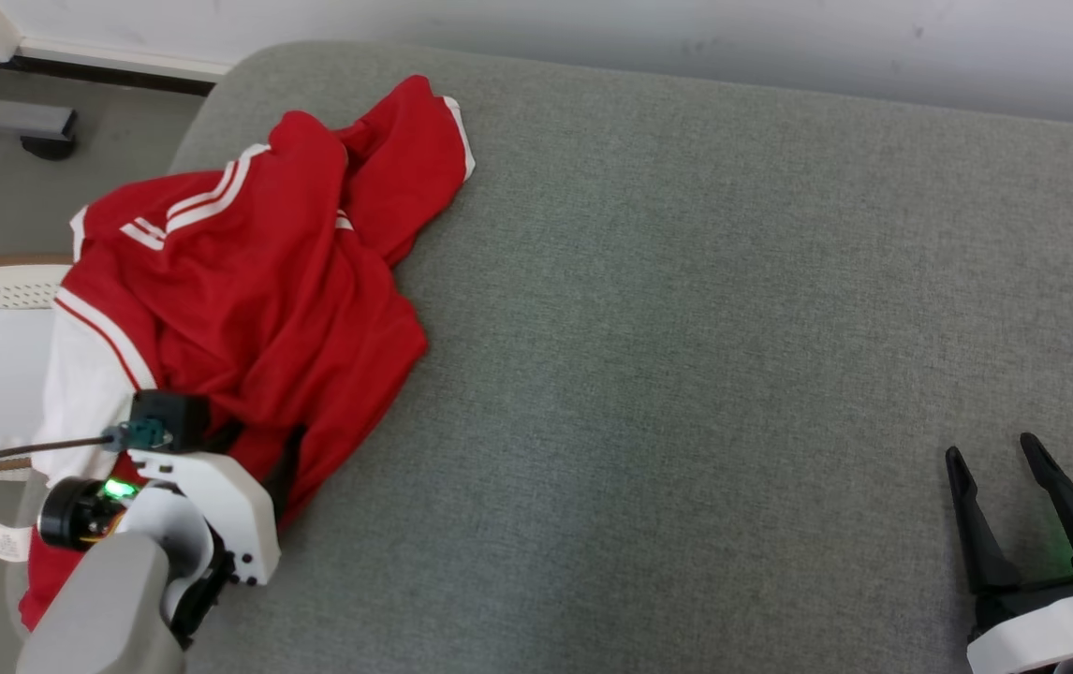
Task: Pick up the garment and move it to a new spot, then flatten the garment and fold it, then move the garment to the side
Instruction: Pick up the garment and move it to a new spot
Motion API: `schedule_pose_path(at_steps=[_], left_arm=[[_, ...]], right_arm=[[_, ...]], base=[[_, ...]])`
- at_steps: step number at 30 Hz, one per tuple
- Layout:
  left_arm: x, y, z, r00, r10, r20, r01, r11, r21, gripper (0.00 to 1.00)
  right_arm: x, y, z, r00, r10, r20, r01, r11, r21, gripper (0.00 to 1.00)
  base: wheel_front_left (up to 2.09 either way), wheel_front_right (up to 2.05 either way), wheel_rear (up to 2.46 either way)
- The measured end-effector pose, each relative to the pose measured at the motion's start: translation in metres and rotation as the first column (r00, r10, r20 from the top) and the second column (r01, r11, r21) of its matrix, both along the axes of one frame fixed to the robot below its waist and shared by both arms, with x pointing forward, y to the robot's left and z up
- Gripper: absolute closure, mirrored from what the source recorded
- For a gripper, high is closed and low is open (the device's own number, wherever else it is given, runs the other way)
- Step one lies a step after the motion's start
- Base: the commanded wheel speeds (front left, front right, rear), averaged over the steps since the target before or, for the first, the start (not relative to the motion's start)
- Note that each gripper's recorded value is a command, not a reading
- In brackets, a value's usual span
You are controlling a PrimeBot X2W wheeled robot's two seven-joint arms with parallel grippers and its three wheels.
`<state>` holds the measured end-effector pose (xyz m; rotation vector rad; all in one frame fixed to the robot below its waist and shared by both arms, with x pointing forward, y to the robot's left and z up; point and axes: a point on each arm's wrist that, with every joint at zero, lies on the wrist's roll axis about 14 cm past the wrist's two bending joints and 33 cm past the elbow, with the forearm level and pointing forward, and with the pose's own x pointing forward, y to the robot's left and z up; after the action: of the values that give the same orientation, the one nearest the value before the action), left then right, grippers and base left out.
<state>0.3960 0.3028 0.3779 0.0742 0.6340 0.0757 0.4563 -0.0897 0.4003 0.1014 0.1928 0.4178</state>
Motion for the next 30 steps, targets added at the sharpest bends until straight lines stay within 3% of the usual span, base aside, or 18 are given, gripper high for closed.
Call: schedule_pose_path(at_steps=[5,6,7,8,13,19,30], left_arm=[[0.012,0.000,-0.010,1.000,0.005,-0.026,-0.004,1.000,0.012,0.00],[0.013,-0.001,-0.012,0.999,0.008,-0.034,-0.007,1.000,0.009,0.25],[0.015,-0.002,-0.014,0.999,0.009,-0.039,-0.009,1.000,0.006,0.73],[0.017,-0.002,-0.014,0.999,0.015,-0.033,-0.015,1.000,0.007,1.00],[0.021,-0.007,-0.009,1.000,0.028,0.007,-0.028,1.000,-0.007,1.00],[0.032,0.002,0.029,0.982,0.089,0.168,-0.083,0.996,-0.045,1.00],[0.067,-0.008,0.151,0.871,0.039,0.490,0.001,0.997,-0.080,1.00]], right_arm=[[0.002,-0.005,-0.003,1.000,-0.013,-0.004,0.013,1.000,-0.001,0.00],[0.003,-0.006,-0.004,1.000,-0.015,-0.004,0.015,1.000,-0.002,0.00],[0.003,-0.006,-0.004,1.000,-0.016,-0.004,0.016,1.000,-0.002,0.00],[0.003,-0.007,-0.004,1.000,-0.017,-0.004,0.017,1.000,-0.003,0.00],[0.000,-0.009,0.000,1.000,-0.021,0.001,0.021,1.000,-0.008,0.00],[-0.010,-0.005,0.014,1.000,-0.024,0.019,0.024,1.000,0.006,0.00],[-0.032,-0.001,0.049,0.996,-0.055,0.074,0.051,0.997,0.058,0.00]], base=[[0.00,0.00,0.00],[0.00,0.00,0.00],[0.00,0.00,0.00],[0.00,0.00,0.00],[0.00,0.00,0.00],[0.00,0.00,0.00],[0.00,0.00,0.00]])
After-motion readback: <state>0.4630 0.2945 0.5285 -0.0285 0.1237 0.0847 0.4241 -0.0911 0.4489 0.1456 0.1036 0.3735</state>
